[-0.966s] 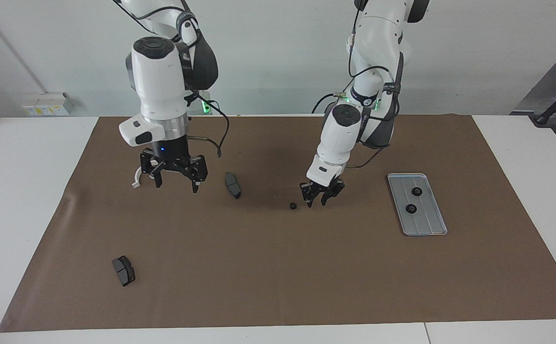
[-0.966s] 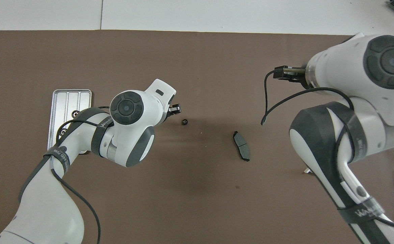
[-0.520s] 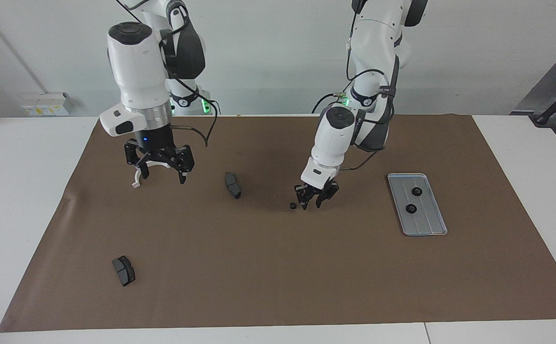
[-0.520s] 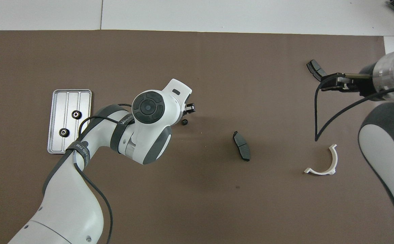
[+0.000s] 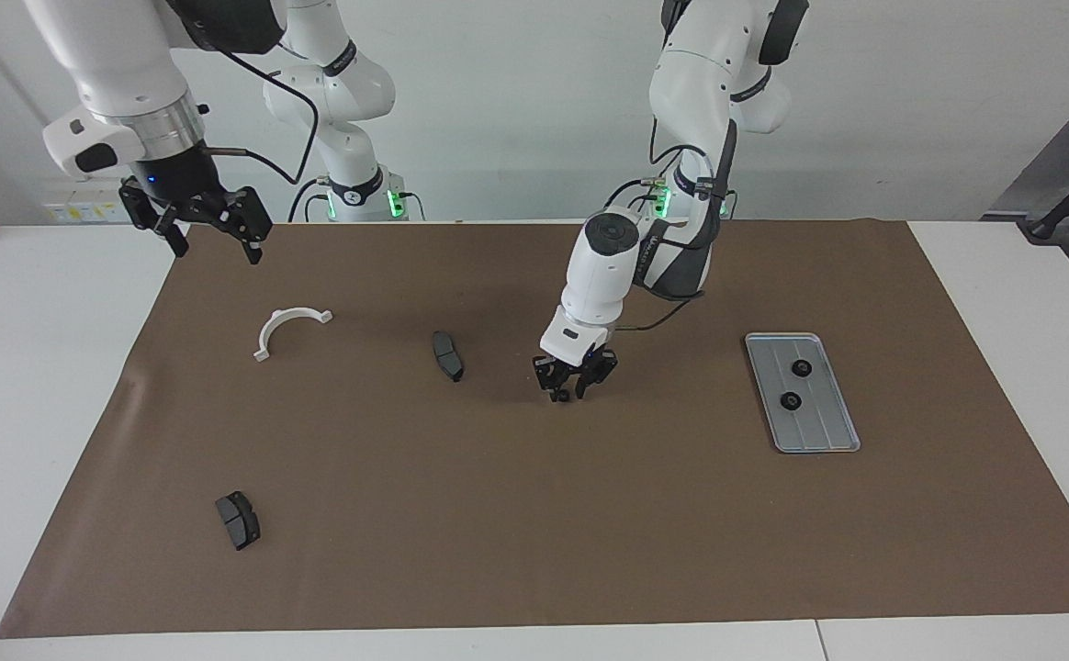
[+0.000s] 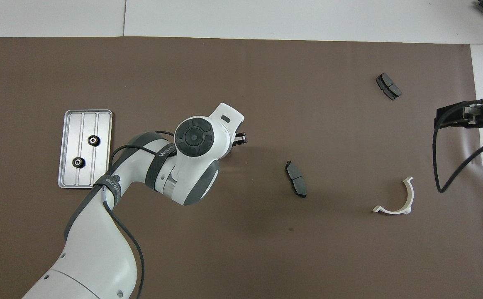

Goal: Pick bearing gear from pile to tray

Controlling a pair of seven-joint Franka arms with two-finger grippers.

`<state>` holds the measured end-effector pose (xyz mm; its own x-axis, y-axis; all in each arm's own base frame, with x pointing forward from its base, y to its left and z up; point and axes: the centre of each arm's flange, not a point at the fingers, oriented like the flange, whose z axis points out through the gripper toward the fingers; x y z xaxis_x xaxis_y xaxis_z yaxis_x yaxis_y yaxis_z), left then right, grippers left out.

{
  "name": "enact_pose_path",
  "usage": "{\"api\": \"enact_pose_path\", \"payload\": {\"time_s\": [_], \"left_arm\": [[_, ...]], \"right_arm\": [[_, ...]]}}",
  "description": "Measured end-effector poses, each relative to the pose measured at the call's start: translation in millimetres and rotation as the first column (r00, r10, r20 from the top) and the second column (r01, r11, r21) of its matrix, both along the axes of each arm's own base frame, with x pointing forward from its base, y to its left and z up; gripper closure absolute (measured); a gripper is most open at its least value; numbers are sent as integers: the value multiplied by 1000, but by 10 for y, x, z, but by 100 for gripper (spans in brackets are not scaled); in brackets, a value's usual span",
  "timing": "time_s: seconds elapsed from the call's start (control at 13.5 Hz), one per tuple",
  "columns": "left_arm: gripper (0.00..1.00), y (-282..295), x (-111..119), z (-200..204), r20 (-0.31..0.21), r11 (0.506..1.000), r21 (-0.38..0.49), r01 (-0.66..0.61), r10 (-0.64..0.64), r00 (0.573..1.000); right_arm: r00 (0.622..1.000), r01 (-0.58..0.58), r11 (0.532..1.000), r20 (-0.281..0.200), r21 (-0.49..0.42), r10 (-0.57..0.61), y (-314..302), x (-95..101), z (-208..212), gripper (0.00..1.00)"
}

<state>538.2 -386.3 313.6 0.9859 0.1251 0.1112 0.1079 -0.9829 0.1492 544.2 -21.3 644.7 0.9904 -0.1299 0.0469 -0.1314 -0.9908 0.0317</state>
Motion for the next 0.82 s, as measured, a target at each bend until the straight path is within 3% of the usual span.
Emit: {"api": "enact_pose_path", "payload": {"time_s": [0.82], "left_arm": [[57, -20, -92, -156, -3, 1000, 2, 1, -1, 1000]], "right_arm": [[999, -29, 1000, -32, 0, 29, 112, -31, -36, 0]]}}
